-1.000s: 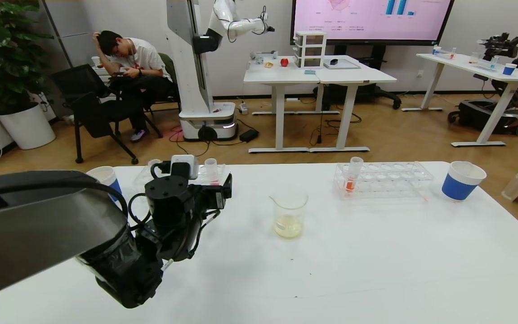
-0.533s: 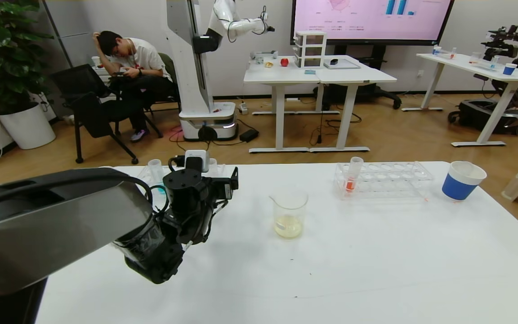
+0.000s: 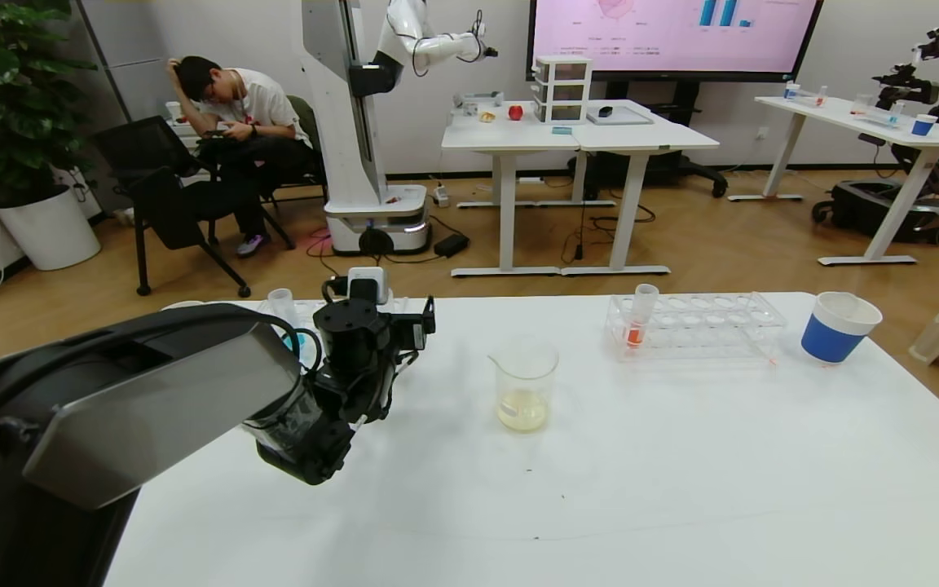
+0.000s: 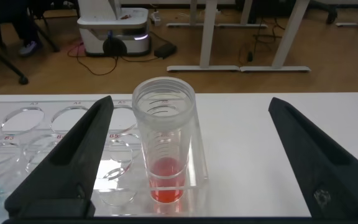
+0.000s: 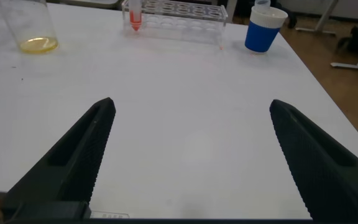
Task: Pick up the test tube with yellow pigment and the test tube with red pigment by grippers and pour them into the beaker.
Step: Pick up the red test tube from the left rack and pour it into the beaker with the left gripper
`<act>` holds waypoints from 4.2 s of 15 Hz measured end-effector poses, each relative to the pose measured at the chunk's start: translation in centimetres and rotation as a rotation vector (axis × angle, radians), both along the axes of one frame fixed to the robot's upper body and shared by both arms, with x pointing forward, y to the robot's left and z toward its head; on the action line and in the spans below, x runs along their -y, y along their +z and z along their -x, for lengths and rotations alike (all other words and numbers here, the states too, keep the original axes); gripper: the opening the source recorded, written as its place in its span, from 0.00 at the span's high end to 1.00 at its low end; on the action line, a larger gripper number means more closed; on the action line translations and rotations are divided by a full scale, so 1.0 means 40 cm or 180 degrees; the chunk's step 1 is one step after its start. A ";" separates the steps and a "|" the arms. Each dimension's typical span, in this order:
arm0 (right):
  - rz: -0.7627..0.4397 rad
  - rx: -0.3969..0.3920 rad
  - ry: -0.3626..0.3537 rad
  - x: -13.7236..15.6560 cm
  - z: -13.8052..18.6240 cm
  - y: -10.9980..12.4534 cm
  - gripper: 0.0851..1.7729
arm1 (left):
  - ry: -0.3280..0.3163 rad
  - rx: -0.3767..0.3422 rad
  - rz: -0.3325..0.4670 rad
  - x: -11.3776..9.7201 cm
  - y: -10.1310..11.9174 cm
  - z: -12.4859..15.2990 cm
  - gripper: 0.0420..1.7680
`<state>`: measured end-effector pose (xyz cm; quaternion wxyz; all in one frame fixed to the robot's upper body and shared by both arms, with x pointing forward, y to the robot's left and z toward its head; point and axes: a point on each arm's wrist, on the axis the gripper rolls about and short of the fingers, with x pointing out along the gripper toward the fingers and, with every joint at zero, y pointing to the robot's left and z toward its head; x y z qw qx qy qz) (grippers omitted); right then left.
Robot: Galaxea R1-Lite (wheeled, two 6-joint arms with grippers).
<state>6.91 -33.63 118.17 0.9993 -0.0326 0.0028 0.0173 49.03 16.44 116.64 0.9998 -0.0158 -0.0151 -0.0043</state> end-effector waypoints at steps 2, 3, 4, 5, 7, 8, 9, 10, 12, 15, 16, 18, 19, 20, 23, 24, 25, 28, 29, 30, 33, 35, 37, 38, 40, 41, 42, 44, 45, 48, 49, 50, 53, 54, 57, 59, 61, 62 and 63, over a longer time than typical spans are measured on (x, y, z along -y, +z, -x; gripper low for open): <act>-0.0001 0.0000 -0.0001 0.000 0.000 0.000 0.03 | 0.0008 0.0020 0.0017 0.001 0.000 -0.005 0.36; -0.0001 0.0001 0.0000 0.000 0.000 0.000 0.03 | 0.0019 0.0033 0.0024 0.001 0.001 -0.006 0.62; -0.0001 -0.0003 0.0001 0.000 0.000 0.000 0.03 | 0.0024 0.0047 0.0031 -0.002 0.003 -0.008 0.80; -0.0001 0.0002 -0.0005 0.000 0.000 0.000 0.03 | 0.0021 0.0052 0.0029 0.002 0.004 -0.008 0.83; 0.0000 0.0000 0.0000 0.000 0.000 0.000 0.03 | 0.0016 0.0063 0.0039 0.003 0.006 -0.008 0.72; -0.0001 0.0001 -0.0001 0.000 0.000 0.000 0.03 | 0.0010 0.0063 0.0035 0.003 0.006 -0.008 0.72; -0.0001 0.0000 -0.0003 0.000 0.000 0.000 0.03 | 0.0007 0.0062 0.0034 0.003 0.006 -0.008 0.72; 0.0000 0.0000 -0.0001 0.000 0.000 0.000 0.03 | 0.0009 0.0068 0.0031 0.003 0.008 -0.009 0.72; 0.0000 0.0000 -0.0001 0.000 0.000 0.000 0.03 | 0.0007 0.0093 0.0021 0.004 0.022 -0.011 0.72; 0.0000 0.0001 0.0000 0.000 0.000 0.000 0.03 | -0.0017 0.0082 -0.0002 0.006 0.068 -0.010 0.72; 0.0000 0.0000 0.0000 0.000 0.000 0.000 0.03 | -0.0035 0.0081 -0.0003 0.006 0.089 -0.008 0.72; 0.0000 0.0000 0.0000 0.000 0.000 0.000 0.03 | -0.0059 0.0100 0.0003 0.007 0.139 -0.003 0.72; 0.0000 0.0000 0.0000 0.000 0.000 0.000 0.03 | -0.0071 0.0129 0.0018 0.008 0.164 0.001 0.72; 0.0000 0.0001 0.0000 0.000 0.000 0.000 0.03 | -0.0076 0.0160 0.0031 0.008 0.182 0.003 0.73; -0.0001 0.0001 0.0000 0.000 0.000 0.000 0.03 | -0.0069 0.0231 0.0058 0.004 0.213 0.010 0.73; -0.0001 0.0000 0.0000 0.000 0.000 0.000 0.03 | -0.0068 0.0248 0.0061 0.003 0.219 0.012 0.73; 0.0000 0.0000 0.0000 0.000 0.000 0.000 0.03 | -0.0071 0.0242 0.0057 0.004 0.222 0.012 0.73; -0.0001 0.0000 0.0000 0.000 0.000 0.000 0.03 | -0.0221 0.0203 0.0002 0.005 0.225 0.016 0.73; 0.0000 0.0000 0.0000 0.000 0.000 0.000 0.03 | -0.0357 0.0203 -0.0062 0.007 0.222 0.019 0.73; 0.0000 0.0000 0.0000 0.000 0.000 0.000 0.03 | -0.0562 0.0226 -0.0114 0.011 0.219 0.024 0.73; -0.0001 0.0001 0.0000 0.000 0.000 0.000 0.03 | -0.1246 0.0416 -0.0152 0.021 0.226 0.038 0.73; 0.0000 0.0001 0.0000 0.000 0.000 0.000 0.03 | -0.1690 0.0632 -0.0212 0.027 0.239 0.044 0.73; 0.0000 0.0000 0.0000 0.000 0.000 0.000 0.03 | -0.2126 0.0879 -0.0469 0.031 0.241 0.049 0.73; 0.0000 0.0000 0.0000 0.000 0.000 0.000 0.03 | -0.2318 0.1003 -0.0646 0.033 0.238 0.050 0.73; 0.0000 0.0000 0.0000 0.000 0.000 0.000 0.03 | -0.2529 0.1163 -0.0973 0.038 0.227 0.049 0.73; 0.0000 0.0000 -0.0001 0.000 0.000 0.000 0.03 | -0.2620 0.1258 -0.1178 0.043 0.222 0.048 0.73; 0.0000 0.0000 0.0000 0.000 0.000 0.000 0.03 | -0.2701 0.1358 -0.1356 0.047 0.218 0.046 0.73; 0.0000 0.0000 0.0000 0.000 0.000 0.000 0.03 | -0.2829 0.1589 -0.1720 0.054 0.212 0.037 0.73; 0.0000 0.0000 0.0000 0.000 0.000 0.000 0.03 | -0.2857 0.1639 -0.1887 0.057 0.205 0.033 0.73; -0.0001 0.0000 0.0000 0.000 0.000 0.000 0.03 | -0.2884 0.1892 -0.2322 0.068 0.200 0.018 0.73; 0.0000 0.0001 0.0000 0.000 0.000 0.000 0.03 | -0.2907 0.2038 -0.2460 0.074 0.203 0.009 0.73; 0.0000 0.0000 0.0000 0.000 0.000 0.000 0.03 | -0.2938 0.2134 -0.2584 0.080 0.201 0.003 0.73; -0.0001 0.0000 0.0000 0.000 0.000 0.000 0.03 | -0.2956 0.2443 -0.2916 0.097 0.207 -0.010 0.73; -0.0001 0.0000 0.0000 0.000 0.000 0.000 0.03 | -0.2994 0.2590 -0.3042 0.101 0.210 -0.015 0.73; 0.0000 0.0000 -0.0001 0.000 0.000 0.000 0.03 | -0.3075 0.2863 -0.3419 0.106 0.206 -0.027 0.73; 0.0000 0.0001 0.0000 0.000 0.000 0.000 0.03 | -0.3019 0.2996 -0.3644 0.107 0.202 -0.031 0.73; 0.0000 0.0000 0.0000 0.000 0.000 0.000 0.03 | -0.2935 0.3102 -0.3842 0.104 0.197 -0.034 0.73; 0.0000 0.0000 0.0000 0.000 0.000 0.000 0.03 | -0.2905 0.3144 -0.3910 0.104 0.194 -0.035 0.73; 0.0000 0.0000 0.0000 0.000 0.000 0.000 0.03 | -0.2880 0.3181 -0.3971 0.104 0.192 -0.035 0.73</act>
